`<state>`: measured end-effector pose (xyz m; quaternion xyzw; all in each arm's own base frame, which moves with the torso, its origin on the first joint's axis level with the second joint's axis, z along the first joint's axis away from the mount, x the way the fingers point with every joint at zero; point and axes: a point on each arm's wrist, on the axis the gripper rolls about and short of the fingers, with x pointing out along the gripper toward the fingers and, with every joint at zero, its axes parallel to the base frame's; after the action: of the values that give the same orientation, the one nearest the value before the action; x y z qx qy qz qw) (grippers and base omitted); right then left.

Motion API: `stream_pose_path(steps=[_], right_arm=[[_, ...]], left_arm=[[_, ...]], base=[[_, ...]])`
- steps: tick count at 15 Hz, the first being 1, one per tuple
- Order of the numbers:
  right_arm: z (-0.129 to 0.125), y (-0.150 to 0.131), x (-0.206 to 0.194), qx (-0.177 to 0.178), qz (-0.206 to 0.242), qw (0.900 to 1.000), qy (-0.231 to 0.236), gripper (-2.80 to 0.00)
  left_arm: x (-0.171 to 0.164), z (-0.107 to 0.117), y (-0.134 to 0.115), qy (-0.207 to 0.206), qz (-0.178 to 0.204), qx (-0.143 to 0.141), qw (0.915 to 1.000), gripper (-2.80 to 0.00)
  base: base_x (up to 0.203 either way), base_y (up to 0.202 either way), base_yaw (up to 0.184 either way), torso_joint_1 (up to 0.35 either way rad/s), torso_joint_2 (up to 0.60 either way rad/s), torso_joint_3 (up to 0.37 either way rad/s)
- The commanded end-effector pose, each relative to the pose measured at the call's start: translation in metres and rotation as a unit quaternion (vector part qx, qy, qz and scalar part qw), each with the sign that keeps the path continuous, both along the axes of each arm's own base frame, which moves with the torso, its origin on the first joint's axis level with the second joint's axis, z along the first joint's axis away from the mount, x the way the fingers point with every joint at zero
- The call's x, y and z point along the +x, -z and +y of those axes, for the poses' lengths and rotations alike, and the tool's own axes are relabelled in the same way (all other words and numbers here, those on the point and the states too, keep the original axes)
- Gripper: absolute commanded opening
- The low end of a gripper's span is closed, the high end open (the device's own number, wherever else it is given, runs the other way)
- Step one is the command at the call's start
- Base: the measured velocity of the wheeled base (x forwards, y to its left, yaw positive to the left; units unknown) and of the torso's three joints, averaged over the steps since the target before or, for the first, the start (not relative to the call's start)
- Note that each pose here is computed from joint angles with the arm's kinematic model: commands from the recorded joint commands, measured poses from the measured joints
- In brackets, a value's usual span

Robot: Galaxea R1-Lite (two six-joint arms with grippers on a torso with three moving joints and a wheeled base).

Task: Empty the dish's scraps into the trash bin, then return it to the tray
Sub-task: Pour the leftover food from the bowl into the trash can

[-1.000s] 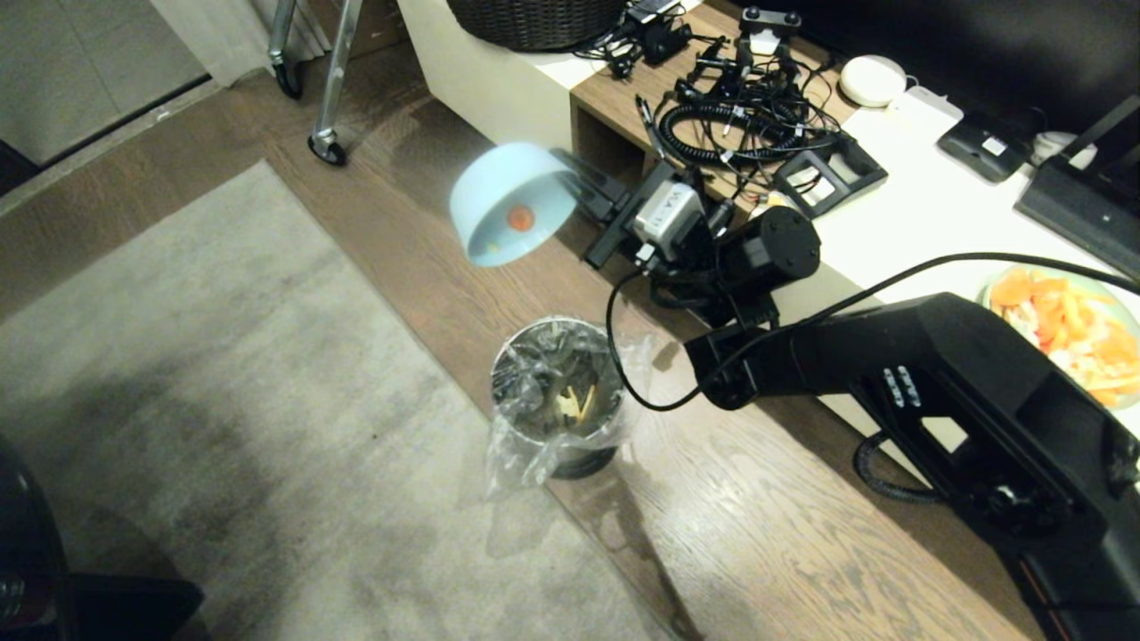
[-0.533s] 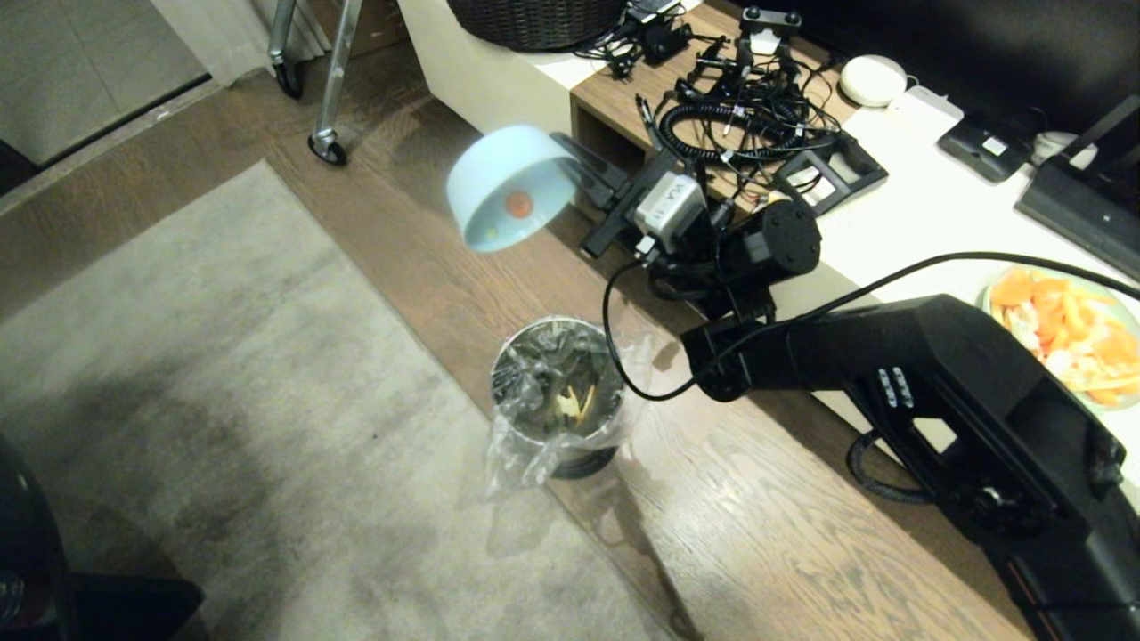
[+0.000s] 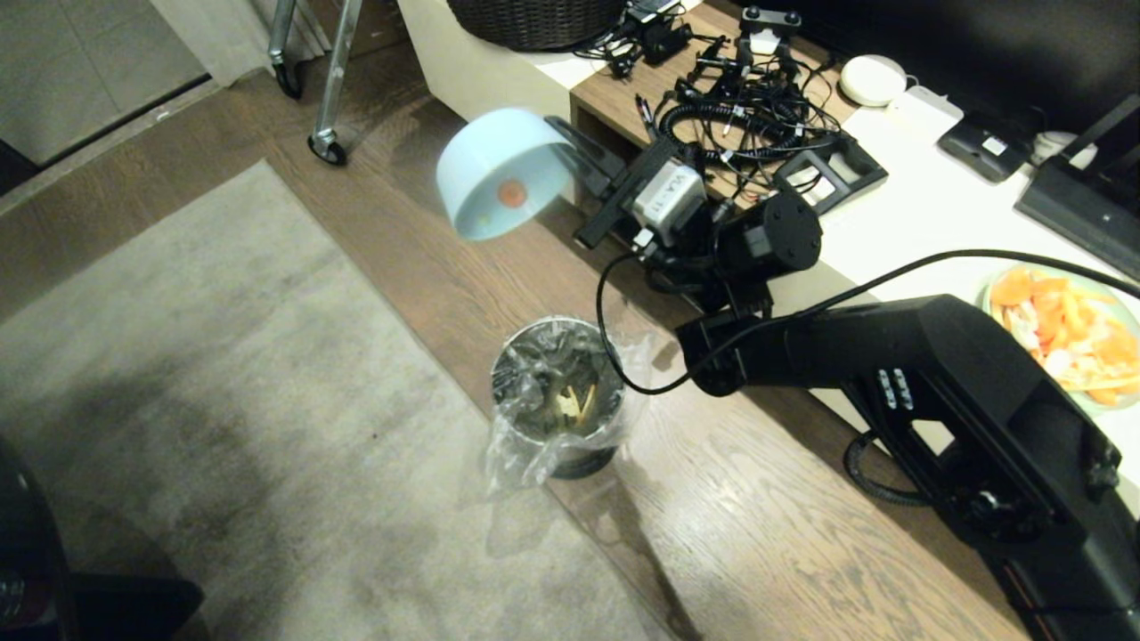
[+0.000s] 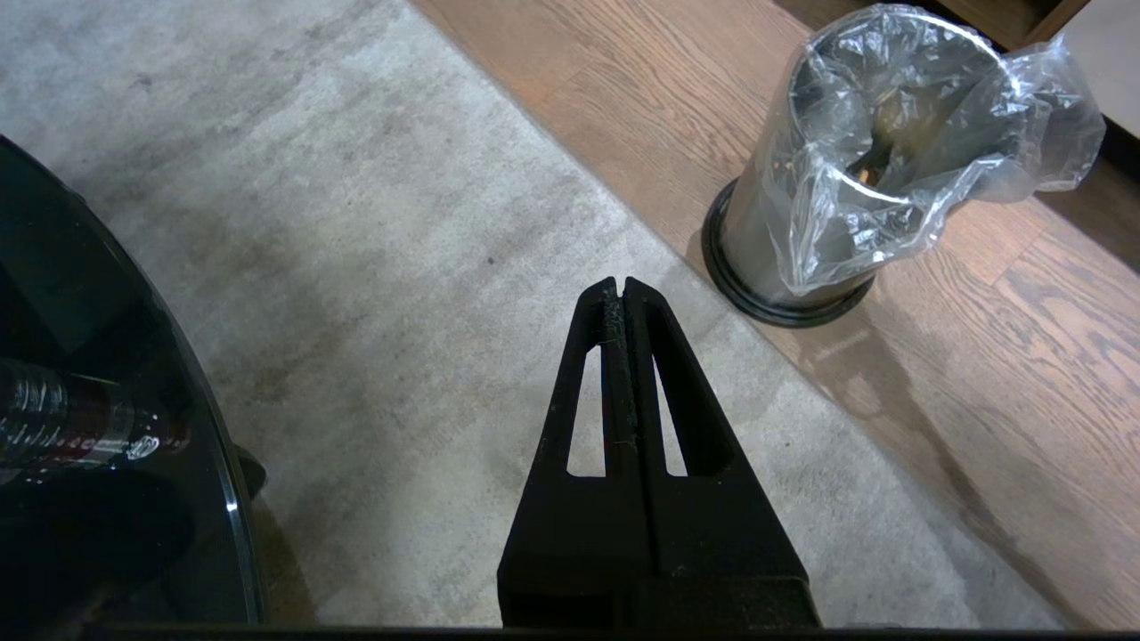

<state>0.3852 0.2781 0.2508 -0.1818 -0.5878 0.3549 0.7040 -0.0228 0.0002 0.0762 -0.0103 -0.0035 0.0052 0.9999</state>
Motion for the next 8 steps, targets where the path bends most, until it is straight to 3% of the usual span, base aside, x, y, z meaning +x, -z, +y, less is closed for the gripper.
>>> stream_pose_path(steps=[1, 8], right_arm=[[-0.003, -0.006, -0.005, 0.016, -0.028, 0.999, 0.000, -2.80], [-0.006, -0.023, -0.014, 0.016, -0.053, 0.998, -0.008, -2.80]], left_arm=[[0.000, 0.000, 0.000, 0.000, 0.000, 0.000, 1.0000, -2.80], [0.000, 0.000, 0.000, 0.000, 0.000, 0.000, 1.0000, -2.80]], base=[[0.000, 0.000, 0.000, 0.000, 0.00, 0.000], [0.000, 0.000, 0.000, 0.000, 0.00, 0.000]])
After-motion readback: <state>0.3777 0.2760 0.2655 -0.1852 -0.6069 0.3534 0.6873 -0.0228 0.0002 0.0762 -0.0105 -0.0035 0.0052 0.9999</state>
